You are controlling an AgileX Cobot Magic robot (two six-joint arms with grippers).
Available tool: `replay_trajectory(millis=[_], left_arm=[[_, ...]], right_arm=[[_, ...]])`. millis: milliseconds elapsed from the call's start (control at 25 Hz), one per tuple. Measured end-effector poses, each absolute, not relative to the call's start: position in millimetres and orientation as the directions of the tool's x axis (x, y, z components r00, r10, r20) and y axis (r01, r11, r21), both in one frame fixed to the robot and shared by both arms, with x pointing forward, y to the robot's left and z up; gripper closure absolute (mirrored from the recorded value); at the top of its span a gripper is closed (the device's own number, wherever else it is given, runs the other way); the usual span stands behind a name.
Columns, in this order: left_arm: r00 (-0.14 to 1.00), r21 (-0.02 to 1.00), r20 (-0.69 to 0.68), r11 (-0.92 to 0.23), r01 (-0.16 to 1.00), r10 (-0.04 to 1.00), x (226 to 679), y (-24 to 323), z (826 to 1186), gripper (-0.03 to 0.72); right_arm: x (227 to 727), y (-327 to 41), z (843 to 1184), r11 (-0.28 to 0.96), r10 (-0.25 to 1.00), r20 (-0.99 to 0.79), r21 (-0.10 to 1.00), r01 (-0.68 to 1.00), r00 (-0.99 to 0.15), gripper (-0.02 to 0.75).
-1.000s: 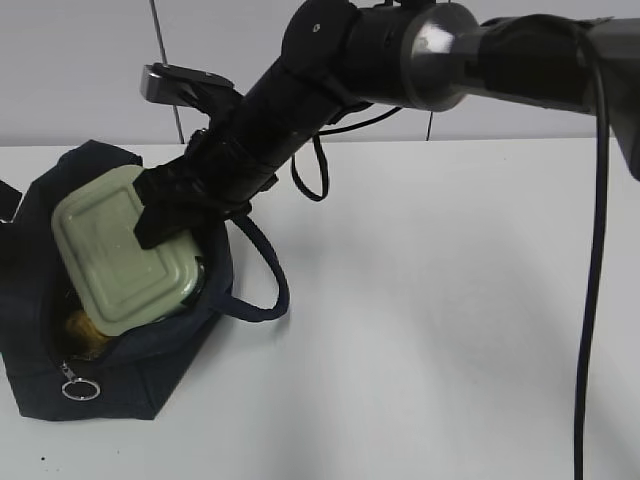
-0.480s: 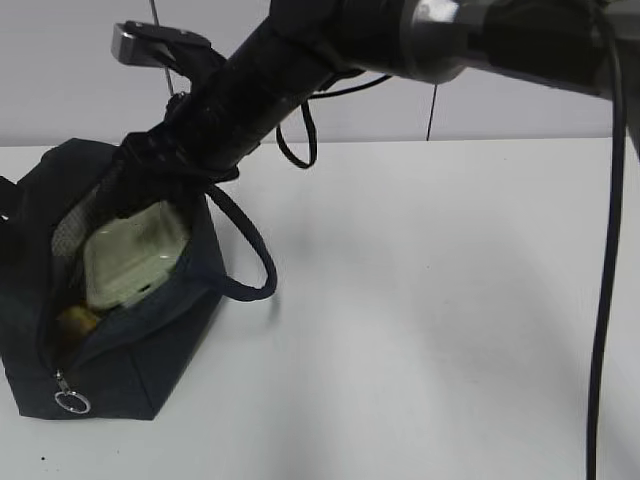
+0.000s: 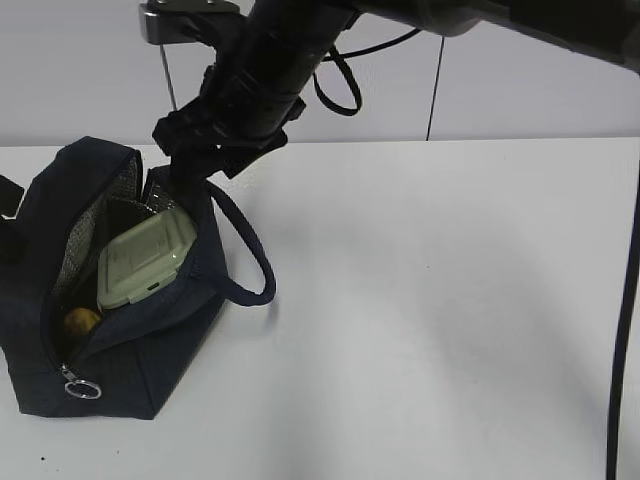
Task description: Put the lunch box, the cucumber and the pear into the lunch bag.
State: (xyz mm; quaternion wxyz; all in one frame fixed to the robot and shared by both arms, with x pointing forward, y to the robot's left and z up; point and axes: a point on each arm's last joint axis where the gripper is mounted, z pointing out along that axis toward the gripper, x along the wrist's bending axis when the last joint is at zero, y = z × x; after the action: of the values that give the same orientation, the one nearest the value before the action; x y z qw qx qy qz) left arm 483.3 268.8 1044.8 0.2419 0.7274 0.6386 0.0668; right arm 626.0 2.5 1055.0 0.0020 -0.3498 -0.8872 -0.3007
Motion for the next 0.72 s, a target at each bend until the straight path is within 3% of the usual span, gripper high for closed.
replay_trajectory(millis=[200,280,360,560,640,720], left_arm=[[0.175,0.437,-0.212,-0.067,0.897,0.961,483.3,268.8,1044.8,0.684],[0.175,0.437,-0.212,-0.067,0.897,0.961,483.3,268.8,1044.8,0.684],[0.175,0.437,-0.212,-0.067,0.897,0.961,483.3,268.8,1044.8,0.684],[0.175,0.437,-0.212,-0.067,0.897,0.961,483.3,268.8,1044.8,0.684],[0.175,0.437,-0.212,-0.067,0.897,0.961,483.3,268.8,1044.8,0.684],[0.175,0.437,-0.212,-0.067,0.897,0.961,483.3,268.8,1044.8,0.684]], right_arm=[[626.6,2.6,1048.4,0.57,0.636,0.23,0.502,0.65,-0.736,0.25],[627.0,4.9,1041.5,0.569,0.633,0.255,0.486,0.663,-0.731,0.29],[625.9,7.3,1039.2,0.571,0.623,0.273,0.482,0.664,-0.734,0.363],[623.8,9.6,1039.6,0.578,0.608,0.282,0.484,0.657,-0.742,0.633],[623.6,10.0,1039.1,0.577,0.607,0.287,0.482,0.659,-0.741,0.71],[623.2,10.5,1039.4,0.576,0.602,0.294,0.484,0.659,-0.742,0.732]])
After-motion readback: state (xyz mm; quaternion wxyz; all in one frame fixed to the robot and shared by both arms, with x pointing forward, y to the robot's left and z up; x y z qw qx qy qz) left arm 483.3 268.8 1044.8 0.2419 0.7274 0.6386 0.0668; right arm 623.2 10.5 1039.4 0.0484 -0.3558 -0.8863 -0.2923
